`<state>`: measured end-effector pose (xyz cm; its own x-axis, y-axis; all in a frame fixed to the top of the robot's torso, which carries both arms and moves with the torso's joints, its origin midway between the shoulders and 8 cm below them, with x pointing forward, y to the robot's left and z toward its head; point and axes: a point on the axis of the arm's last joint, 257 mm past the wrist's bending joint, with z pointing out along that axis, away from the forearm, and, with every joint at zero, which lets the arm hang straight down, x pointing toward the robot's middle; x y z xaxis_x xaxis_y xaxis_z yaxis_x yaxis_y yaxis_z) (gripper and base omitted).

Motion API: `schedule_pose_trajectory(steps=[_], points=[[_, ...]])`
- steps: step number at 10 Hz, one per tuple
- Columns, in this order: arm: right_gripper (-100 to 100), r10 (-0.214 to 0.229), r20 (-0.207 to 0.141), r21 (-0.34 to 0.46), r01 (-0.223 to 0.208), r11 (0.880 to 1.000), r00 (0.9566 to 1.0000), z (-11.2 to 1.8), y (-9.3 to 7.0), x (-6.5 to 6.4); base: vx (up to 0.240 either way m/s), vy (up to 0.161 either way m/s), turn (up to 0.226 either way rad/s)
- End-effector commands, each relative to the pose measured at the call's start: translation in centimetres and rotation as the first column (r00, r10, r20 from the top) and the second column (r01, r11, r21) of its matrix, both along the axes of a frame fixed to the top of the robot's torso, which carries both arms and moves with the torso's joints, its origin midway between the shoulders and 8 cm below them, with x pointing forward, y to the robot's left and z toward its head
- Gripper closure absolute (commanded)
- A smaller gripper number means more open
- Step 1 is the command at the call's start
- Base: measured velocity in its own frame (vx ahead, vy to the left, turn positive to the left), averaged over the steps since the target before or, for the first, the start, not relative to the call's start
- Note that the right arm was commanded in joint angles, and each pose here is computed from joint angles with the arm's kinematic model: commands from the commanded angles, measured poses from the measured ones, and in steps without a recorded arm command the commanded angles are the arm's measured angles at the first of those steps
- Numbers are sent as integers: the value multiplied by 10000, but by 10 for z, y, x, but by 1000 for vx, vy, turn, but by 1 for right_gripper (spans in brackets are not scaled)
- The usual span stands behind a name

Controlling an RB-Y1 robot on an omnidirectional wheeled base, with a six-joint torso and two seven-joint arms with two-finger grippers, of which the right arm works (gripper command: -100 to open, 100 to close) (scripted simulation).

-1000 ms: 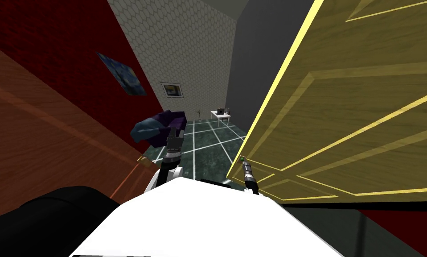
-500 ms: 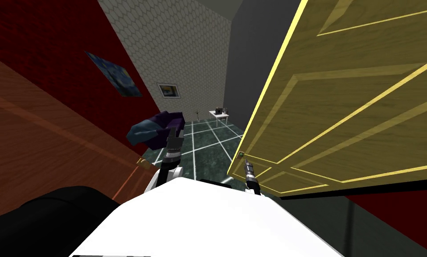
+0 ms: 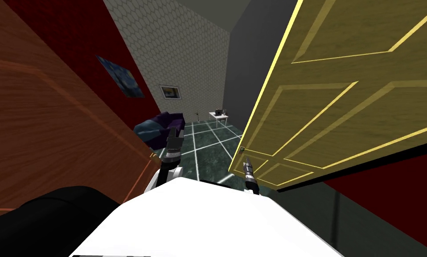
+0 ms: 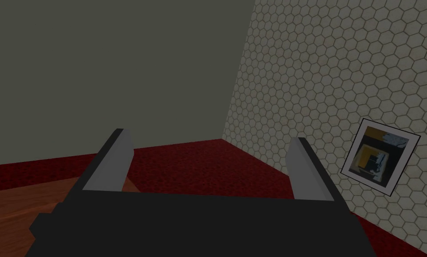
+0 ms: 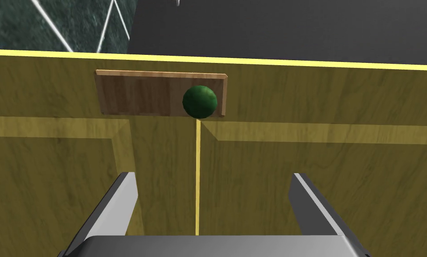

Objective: Push the door open

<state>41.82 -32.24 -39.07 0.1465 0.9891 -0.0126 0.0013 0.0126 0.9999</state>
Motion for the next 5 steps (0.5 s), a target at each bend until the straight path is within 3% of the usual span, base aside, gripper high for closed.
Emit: schedule_pose_trajectory(steps=[1, 5], points=[[-100, -31, 23, -120, 31, 9999, 10000, 1, -6, -1, 129, -7, 20], [-100, -126, 82, -163, 127, 9998, 9999, 1, -9, -3, 240, -41, 30]])
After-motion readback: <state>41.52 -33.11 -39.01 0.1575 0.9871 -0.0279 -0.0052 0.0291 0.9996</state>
